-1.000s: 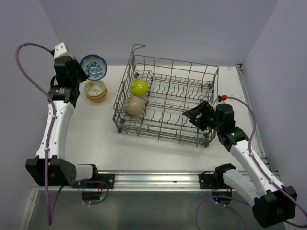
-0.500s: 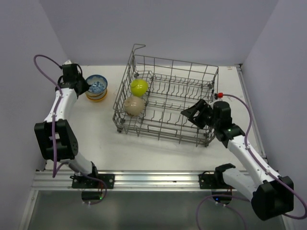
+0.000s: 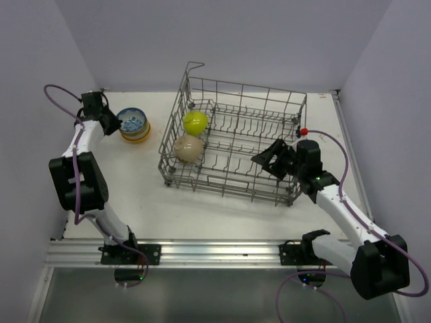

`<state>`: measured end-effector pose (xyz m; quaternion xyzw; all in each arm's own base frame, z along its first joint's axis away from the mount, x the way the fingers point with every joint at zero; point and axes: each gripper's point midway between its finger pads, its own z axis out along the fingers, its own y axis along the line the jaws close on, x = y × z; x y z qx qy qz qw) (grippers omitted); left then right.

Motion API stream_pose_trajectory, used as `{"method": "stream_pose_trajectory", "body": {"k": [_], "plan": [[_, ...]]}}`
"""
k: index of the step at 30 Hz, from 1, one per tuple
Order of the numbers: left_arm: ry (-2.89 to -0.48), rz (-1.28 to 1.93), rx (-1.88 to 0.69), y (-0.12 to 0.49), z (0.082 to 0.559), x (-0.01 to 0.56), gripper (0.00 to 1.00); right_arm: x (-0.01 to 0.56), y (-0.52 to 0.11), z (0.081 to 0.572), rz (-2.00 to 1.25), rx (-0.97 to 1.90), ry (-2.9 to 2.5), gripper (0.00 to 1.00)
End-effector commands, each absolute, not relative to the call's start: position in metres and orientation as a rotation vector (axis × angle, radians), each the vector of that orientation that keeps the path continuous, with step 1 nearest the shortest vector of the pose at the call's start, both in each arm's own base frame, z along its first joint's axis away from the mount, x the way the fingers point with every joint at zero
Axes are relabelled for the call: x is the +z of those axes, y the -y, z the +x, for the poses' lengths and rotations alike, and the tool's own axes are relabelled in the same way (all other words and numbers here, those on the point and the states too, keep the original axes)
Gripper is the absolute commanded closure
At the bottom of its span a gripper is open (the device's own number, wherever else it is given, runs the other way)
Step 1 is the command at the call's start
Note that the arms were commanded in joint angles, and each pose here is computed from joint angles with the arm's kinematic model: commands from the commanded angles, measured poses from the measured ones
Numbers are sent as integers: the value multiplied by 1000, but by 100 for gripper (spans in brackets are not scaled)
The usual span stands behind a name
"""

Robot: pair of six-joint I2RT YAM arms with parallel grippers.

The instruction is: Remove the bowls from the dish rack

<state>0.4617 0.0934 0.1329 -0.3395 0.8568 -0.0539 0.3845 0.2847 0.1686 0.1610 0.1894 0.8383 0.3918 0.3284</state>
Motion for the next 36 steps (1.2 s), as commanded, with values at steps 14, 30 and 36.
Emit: {"method": "stream_pose_trajectory", "body": {"k": [14, 30, 36], "plan": [[-2083, -843, -145, -103, 478, 167, 41, 173, -170, 288, 430, 1047, -2154, 27], [-1937, -330, -329, 35, 438, 251, 34, 177, -101, 301, 360, 511, -2217, 21], [-1992, -135, -409, 103, 420, 238, 32, 143, -81, 317, 420, 449, -2338, 20]]}}
